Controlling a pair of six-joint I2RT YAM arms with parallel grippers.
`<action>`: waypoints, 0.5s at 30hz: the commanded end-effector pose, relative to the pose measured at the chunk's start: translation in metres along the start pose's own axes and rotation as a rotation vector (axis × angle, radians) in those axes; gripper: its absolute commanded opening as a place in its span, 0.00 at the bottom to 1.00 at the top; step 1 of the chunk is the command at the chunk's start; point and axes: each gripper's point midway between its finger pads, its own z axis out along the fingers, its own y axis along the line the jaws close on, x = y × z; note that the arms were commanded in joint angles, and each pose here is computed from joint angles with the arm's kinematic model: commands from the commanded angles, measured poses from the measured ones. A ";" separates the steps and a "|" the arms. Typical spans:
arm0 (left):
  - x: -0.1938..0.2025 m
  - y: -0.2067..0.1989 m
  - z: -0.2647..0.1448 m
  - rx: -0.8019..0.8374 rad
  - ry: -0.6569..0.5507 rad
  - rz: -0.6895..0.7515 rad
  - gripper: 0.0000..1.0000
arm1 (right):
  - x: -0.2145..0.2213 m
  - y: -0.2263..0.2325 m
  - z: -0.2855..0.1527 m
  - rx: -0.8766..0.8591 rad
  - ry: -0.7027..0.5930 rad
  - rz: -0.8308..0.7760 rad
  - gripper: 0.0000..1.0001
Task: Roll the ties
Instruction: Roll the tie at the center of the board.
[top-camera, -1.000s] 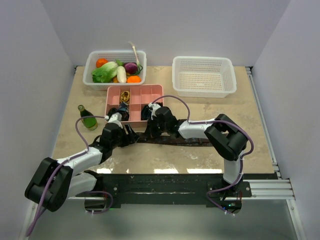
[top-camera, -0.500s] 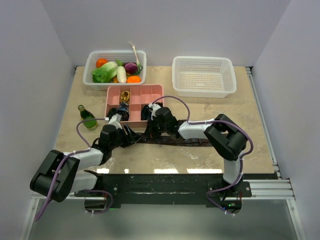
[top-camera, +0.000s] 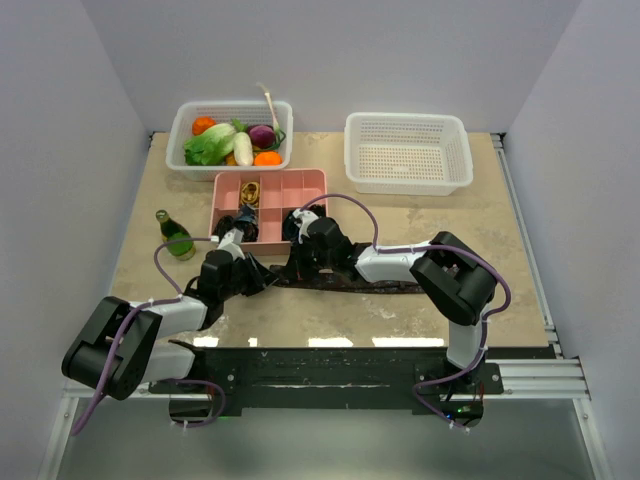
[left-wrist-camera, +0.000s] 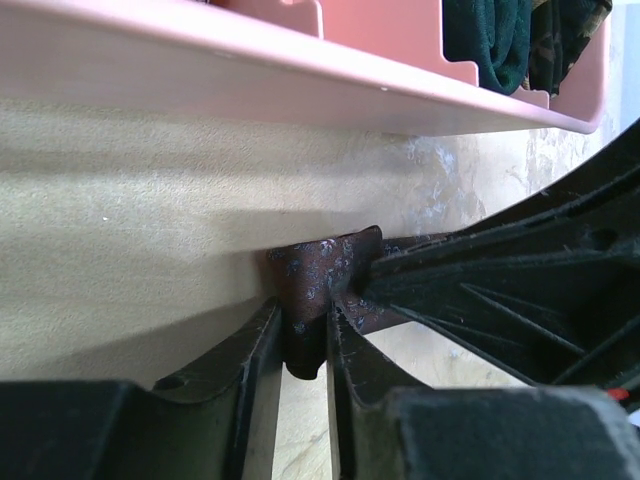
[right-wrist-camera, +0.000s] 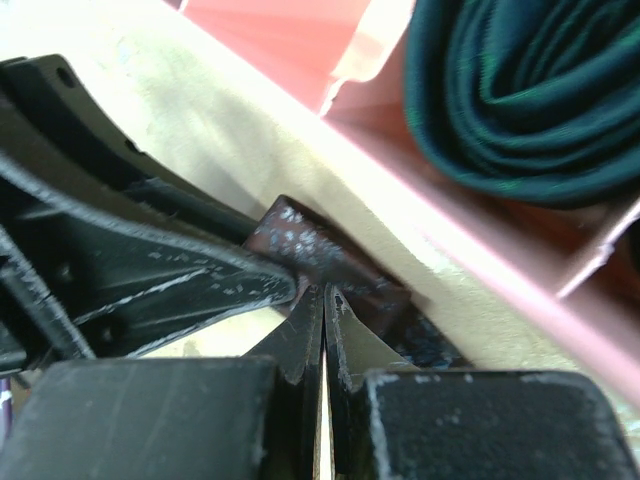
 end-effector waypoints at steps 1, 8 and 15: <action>-0.006 -0.004 0.001 0.017 -0.013 0.026 0.18 | -0.016 0.018 -0.010 -0.042 -0.047 -0.006 0.00; -0.011 -0.002 0.000 -0.031 0.020 0.101 0.11 | -0.023 0.018 -0.010 -0.028 -0.061 -0.017 0.00; -0.026 -0.001 -0.008 -0.120 0.034 0.173 0.07 | -0.024 0.017 -0.003 -0.027 -0.044 -0.026 0.00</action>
